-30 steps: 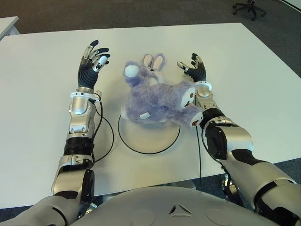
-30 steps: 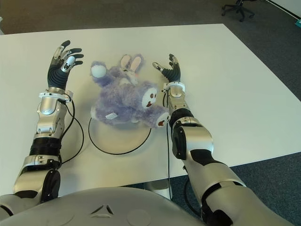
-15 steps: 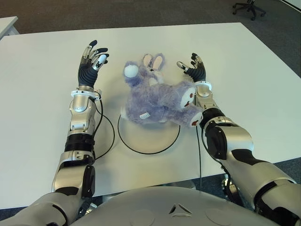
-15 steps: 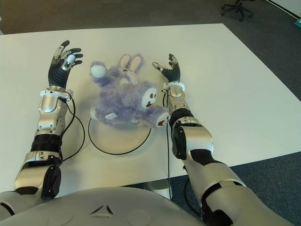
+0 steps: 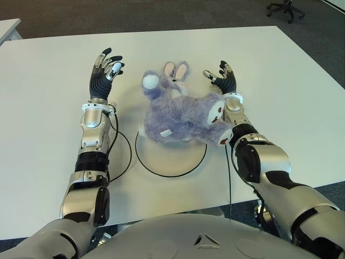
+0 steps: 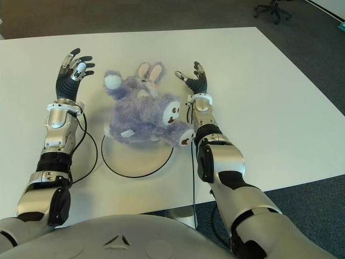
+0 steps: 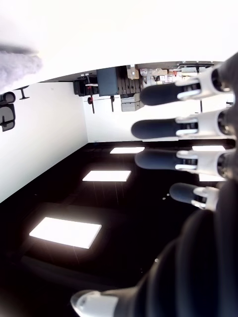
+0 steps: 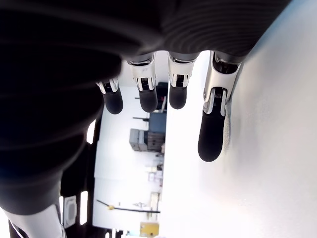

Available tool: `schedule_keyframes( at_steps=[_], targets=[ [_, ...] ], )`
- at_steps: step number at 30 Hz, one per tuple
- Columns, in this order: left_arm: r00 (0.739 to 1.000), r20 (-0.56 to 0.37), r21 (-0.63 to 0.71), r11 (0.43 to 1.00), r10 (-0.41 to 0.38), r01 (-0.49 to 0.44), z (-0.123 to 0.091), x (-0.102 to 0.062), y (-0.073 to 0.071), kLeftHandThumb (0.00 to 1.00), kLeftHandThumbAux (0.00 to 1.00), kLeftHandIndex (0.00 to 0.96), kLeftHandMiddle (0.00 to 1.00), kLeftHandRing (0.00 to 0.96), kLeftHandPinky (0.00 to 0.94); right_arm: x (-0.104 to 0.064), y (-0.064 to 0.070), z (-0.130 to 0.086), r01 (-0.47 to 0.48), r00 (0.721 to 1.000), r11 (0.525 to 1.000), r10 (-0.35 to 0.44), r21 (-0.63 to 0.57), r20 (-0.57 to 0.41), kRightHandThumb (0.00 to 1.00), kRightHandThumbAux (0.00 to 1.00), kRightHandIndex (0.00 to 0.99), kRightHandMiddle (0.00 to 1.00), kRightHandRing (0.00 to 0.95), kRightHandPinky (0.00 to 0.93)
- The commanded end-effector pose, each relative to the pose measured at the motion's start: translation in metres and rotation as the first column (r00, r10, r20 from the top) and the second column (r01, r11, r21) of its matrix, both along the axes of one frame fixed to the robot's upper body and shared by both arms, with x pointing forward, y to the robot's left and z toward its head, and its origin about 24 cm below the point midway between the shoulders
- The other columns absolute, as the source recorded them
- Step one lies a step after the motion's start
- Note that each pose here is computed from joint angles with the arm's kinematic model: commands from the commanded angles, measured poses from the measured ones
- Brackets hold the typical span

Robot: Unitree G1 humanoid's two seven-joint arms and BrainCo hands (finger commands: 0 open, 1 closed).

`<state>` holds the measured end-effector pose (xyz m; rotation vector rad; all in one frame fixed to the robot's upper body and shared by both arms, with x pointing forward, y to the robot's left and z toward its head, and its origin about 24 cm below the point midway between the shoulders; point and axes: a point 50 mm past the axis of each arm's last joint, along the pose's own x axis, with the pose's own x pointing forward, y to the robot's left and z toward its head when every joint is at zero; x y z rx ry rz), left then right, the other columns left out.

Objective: Put the doll into the plate.

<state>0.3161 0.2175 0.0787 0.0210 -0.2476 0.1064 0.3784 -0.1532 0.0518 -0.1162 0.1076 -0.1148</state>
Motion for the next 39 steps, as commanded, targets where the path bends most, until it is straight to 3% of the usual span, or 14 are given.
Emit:
schedule_keyframes(
  at_steps=[1, 39],
  targets=[
    [1.0, -0.019, -0.005, 1.0, 0.024, -0.024, -0.006, 0.0, 0.001, 0.0, 0.467, 0.125, 0.268, 0.297, 0.322, -0.035, -0.003, -0.063, 0.03, 0.963, 0.999, -0.021, 0.027, -0.269, 0.087, 0.744, 0.075, 0.049, 0.034, 0.05],
    [0.993, -0.091, -0.022, 0.997, 0.07, -0.072, -0.021, 0.009, 0.007, 0.017, 0.516, 0.108, 0.265, 0.309, 0.341, -0.035, -0.004, -0.063, 0.027, 0.964, 1.0, -0.022, 0.016, -0.266, 0.081, 0.745, 0.077, 0.05, 0.038, 0.057]
  ],
)
